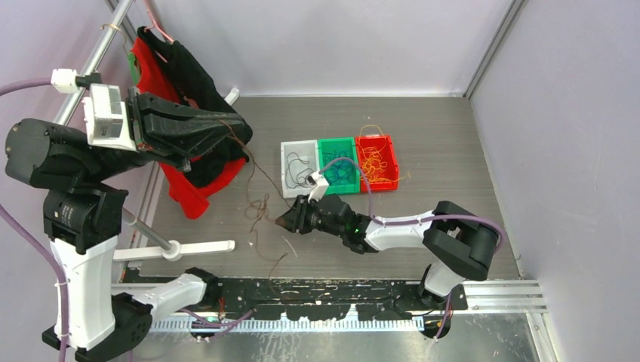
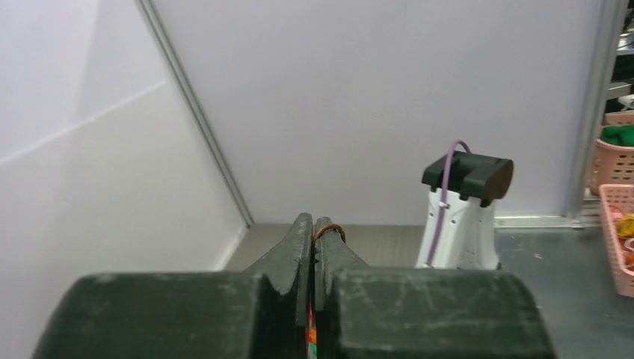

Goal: Untangle the cables
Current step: Untie the cable.

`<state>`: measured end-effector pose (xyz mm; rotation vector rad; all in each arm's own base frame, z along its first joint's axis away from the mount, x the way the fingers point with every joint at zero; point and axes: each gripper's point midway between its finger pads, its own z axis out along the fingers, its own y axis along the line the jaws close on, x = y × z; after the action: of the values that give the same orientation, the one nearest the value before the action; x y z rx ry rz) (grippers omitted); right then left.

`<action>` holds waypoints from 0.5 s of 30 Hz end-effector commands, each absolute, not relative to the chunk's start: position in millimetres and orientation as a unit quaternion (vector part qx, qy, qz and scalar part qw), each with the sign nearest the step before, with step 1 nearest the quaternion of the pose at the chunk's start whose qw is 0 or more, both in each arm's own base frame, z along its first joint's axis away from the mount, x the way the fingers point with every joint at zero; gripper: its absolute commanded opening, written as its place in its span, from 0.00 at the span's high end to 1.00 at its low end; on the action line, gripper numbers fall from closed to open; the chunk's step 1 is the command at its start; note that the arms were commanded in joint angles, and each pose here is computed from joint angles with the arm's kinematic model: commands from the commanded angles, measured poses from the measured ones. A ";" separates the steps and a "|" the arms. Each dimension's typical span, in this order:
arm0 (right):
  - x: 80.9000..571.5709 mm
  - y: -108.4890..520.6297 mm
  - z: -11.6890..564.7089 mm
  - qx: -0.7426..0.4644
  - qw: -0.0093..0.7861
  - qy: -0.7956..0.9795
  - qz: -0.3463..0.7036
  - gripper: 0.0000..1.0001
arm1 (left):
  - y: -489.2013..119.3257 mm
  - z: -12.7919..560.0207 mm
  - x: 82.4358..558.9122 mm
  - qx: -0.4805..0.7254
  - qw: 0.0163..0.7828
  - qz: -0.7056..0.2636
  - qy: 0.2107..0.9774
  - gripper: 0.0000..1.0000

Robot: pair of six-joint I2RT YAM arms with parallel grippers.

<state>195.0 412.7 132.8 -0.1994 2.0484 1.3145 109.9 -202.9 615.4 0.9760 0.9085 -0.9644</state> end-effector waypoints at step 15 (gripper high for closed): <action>198.8 385.4 109.8 -0.038 0.353 0.809 0.468 0.51 | -172.3 722.1 89.3 0.442 0.824 -0.264 0.237 1.00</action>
<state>192.0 383.0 85.0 -0.1327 2.1768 1.1641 88.9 -176.0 708.0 0.9555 0.5556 -0.6188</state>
